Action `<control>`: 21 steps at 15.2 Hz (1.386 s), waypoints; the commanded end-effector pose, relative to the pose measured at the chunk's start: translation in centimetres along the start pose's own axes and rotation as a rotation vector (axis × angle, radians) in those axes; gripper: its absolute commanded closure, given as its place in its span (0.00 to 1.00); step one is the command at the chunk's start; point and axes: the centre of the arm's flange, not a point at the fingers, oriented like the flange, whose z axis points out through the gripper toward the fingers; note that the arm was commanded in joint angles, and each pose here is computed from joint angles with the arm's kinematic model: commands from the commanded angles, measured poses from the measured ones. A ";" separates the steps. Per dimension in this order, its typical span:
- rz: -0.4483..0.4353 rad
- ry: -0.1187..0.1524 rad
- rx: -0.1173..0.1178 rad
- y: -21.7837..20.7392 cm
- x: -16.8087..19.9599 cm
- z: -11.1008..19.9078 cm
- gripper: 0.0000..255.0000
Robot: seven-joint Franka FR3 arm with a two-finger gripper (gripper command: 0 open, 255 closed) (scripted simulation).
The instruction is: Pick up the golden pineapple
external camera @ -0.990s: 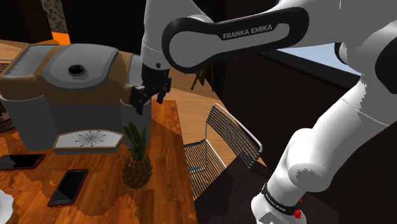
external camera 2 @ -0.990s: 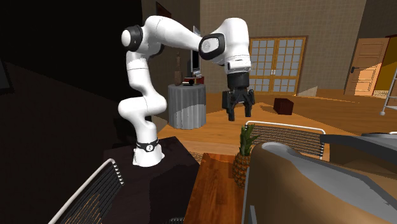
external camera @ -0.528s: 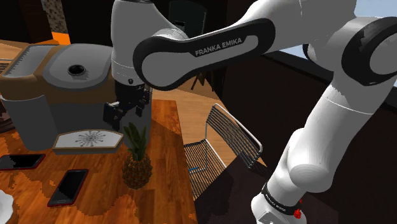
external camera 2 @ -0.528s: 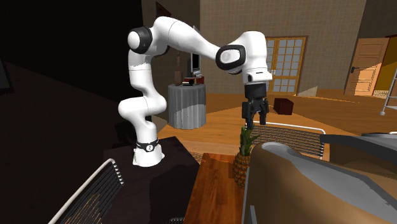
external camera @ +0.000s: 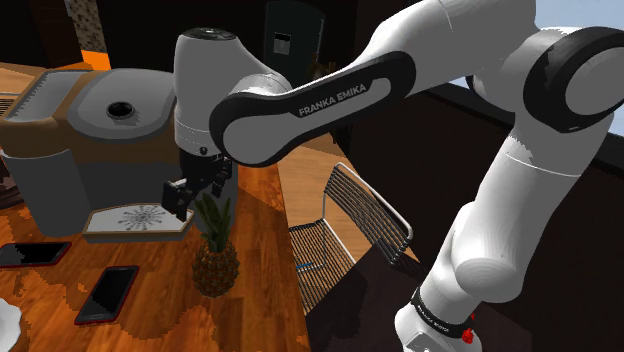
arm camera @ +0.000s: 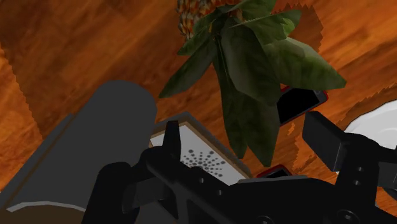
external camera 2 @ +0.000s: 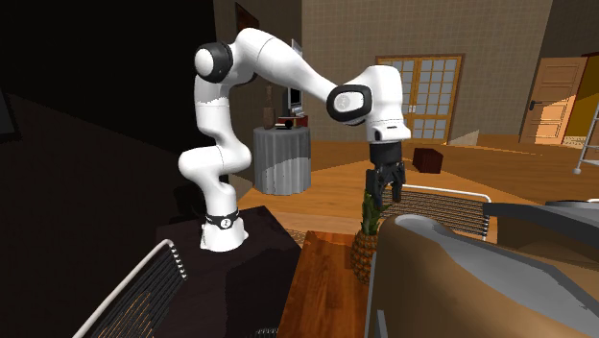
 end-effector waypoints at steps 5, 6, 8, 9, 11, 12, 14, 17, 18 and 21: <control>0.000 0.000 0.000 0.0 -0.1 0.1 1.00; 0.000 0.000 0.000 0.0 -0.1 0.1 1.00; 0.000 0.000 0.000 0.0 -0.1 0.1 1.00; 0.000 0.000 0.000 0.0 -0.1 0.1 1.00; 0.000 0.000 0.000 0.1 0.1 -0.3 1.00; 0.000 0.000 0.000 0.1 0.2 -0.8 1.00; 0.000 0.000 0.000 0.2 0.4 -1.9 1.00; 0.000 0.000 0.000 0.2 0.7 -3.4 1.00; 0.000 0.000 0.000 0.3 0.8 -3.9 1.00; 0.000 0.000 0.000 0.3 1.1 -5.5 1.00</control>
